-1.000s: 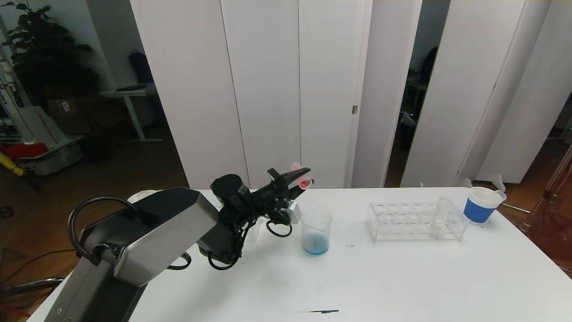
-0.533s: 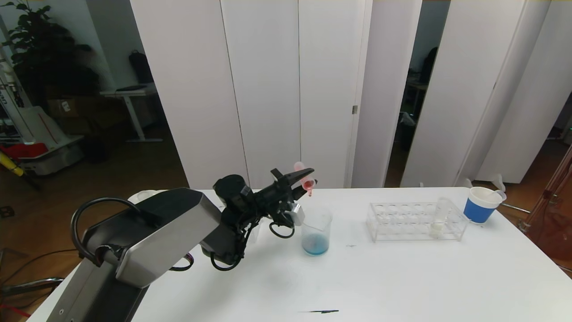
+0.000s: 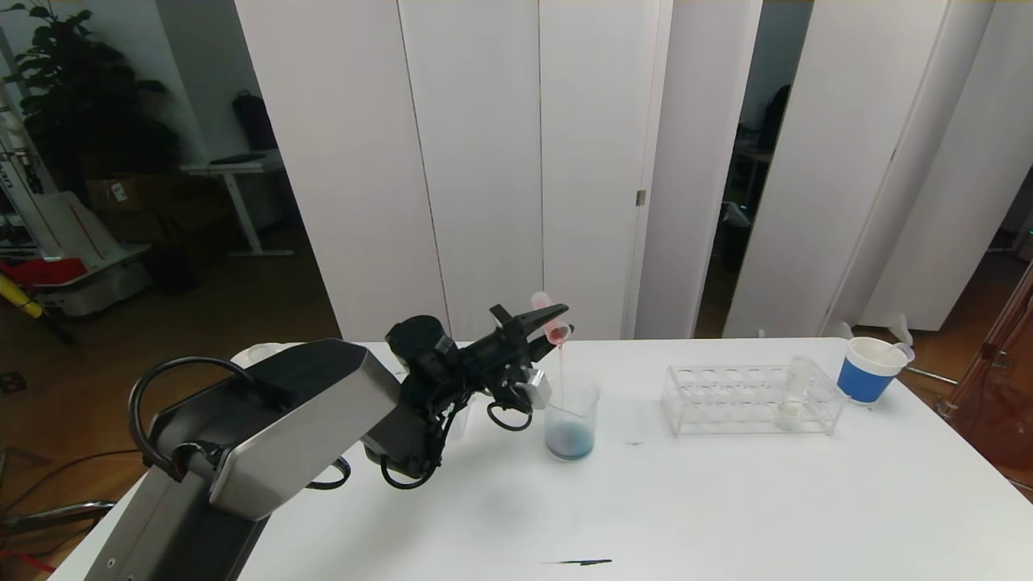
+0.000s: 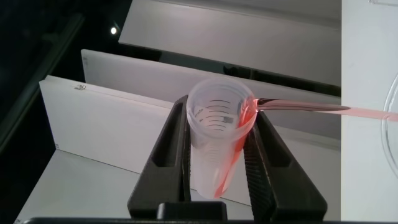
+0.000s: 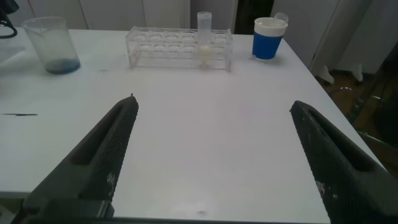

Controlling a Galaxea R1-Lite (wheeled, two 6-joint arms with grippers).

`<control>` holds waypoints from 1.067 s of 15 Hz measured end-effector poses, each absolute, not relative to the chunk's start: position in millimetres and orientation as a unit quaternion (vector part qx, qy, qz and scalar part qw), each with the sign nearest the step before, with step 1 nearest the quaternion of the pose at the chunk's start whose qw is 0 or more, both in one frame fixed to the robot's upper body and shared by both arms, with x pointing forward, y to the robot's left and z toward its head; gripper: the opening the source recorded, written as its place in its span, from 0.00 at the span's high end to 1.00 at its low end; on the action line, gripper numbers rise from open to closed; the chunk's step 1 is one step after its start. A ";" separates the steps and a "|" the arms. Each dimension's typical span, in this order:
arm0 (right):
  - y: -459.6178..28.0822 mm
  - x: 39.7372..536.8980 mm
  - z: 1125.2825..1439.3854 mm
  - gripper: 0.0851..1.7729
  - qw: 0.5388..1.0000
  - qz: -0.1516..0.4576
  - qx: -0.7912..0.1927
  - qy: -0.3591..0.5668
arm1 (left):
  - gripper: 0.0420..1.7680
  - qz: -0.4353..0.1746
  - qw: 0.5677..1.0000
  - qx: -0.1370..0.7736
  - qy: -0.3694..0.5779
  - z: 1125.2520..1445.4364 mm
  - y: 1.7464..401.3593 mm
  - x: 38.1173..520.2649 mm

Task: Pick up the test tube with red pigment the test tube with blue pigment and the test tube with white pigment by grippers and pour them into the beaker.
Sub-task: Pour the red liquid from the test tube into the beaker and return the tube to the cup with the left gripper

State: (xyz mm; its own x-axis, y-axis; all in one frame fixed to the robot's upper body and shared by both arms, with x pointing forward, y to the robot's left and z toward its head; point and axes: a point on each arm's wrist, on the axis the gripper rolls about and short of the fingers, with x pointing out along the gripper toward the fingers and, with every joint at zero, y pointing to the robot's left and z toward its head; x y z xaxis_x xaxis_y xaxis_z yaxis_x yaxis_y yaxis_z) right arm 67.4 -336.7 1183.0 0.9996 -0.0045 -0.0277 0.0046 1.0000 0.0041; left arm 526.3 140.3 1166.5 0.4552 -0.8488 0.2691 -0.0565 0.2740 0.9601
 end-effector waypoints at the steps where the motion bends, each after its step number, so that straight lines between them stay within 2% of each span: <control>1: -336.7 67.4 1183.0 0.01 1.000 -0.002 0.002 0.014 | 0.69 -0.295 0.672 0.526 -0.431 1166.5 140.3 526.3; 16: -336.7 67.4 1183.0 0.01 1.000 -0.002 0.002 0.014 | 0.69 -0.280 0.658 0.539 -0.445 1178.1 140.9 524.2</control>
State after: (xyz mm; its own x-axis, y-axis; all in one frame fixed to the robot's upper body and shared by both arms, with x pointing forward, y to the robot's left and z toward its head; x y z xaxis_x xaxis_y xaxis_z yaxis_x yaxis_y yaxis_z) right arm 67.4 -336.7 1183.0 0.9996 -0.0045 -0.0272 0.0046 1.0000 0.0045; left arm 524.2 140.9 1178.1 0.4466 -0.8481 0.2849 -0.1116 0.2632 0.9583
